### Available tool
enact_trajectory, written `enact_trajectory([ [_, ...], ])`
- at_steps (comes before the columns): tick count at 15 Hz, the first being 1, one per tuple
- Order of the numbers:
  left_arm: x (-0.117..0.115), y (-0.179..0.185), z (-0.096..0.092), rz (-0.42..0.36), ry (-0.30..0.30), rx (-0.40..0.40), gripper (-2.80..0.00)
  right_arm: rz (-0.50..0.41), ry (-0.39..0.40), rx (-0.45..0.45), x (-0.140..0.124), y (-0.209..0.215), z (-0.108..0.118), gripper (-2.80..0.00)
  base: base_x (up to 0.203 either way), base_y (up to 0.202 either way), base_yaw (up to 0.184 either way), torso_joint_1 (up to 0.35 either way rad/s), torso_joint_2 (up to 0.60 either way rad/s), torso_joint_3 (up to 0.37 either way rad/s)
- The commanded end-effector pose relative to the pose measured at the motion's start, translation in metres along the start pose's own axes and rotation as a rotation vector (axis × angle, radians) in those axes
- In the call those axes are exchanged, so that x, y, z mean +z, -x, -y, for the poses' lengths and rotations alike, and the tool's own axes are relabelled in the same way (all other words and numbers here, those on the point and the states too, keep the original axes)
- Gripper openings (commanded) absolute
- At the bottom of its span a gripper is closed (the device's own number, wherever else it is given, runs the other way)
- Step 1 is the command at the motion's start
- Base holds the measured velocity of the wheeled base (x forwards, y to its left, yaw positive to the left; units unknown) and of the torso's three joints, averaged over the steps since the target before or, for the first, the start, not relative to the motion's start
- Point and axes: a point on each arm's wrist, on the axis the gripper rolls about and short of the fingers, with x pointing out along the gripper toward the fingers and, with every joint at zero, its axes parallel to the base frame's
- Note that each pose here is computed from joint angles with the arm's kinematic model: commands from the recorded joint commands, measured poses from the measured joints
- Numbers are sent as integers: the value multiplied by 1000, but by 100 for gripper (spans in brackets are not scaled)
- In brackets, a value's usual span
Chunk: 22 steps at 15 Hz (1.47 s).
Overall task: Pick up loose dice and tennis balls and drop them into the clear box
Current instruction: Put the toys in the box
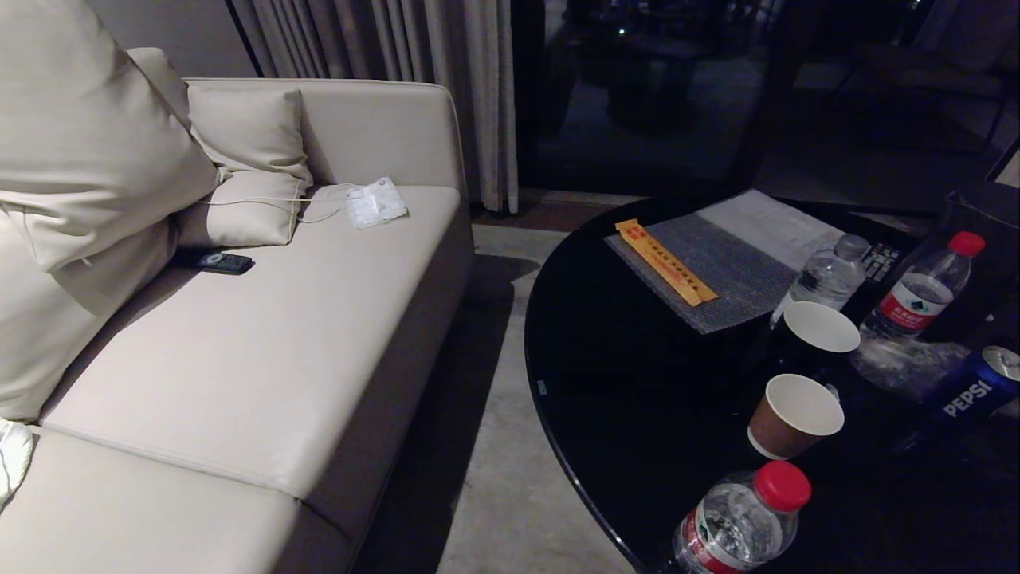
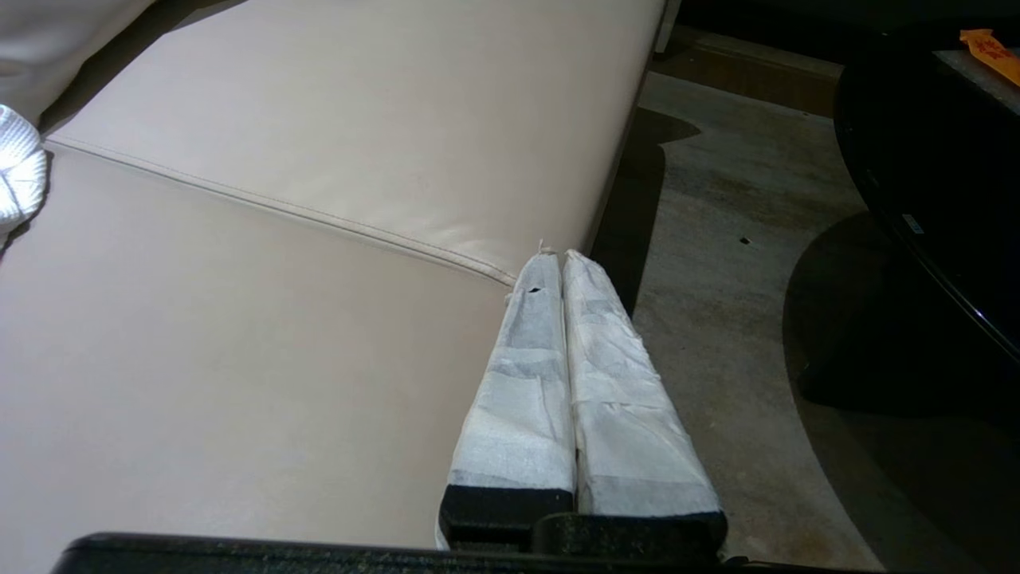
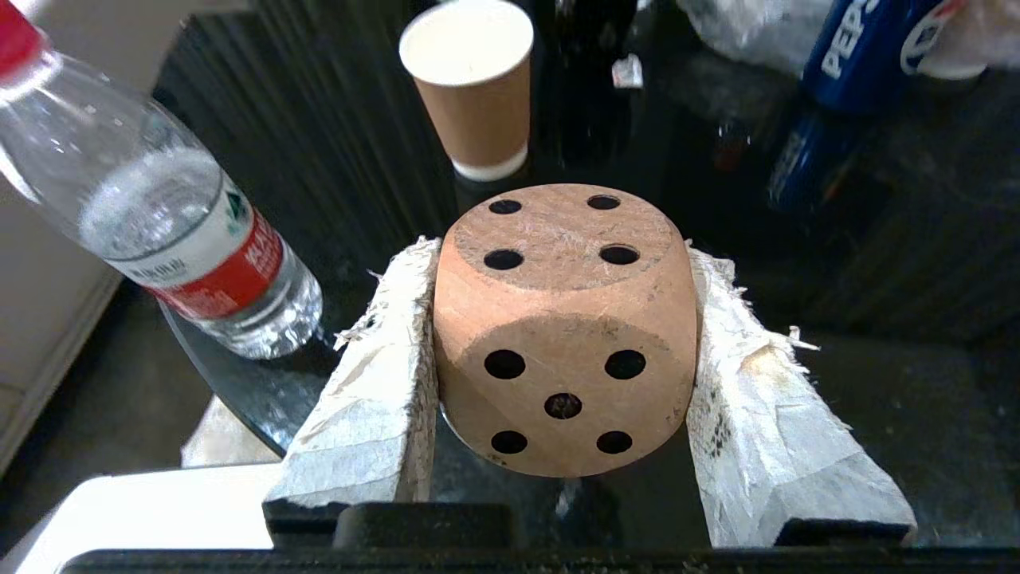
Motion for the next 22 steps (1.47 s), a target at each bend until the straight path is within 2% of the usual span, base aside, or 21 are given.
enact_trajectory([
  [1,0,0,0,-3,1,1,-280,19,1,2,-1,2,0,-280,0,0,0,0,0,0],
  [14,-1,0,0,-4,2,4,-280,19,-2,3,-1,2,0,-280,0,0,0,0,0,0],
  [22,0,0,0,-2,3,4,-280,19,-2,2,-1,2,0,-280,-174,0,0,2,2,4],
])
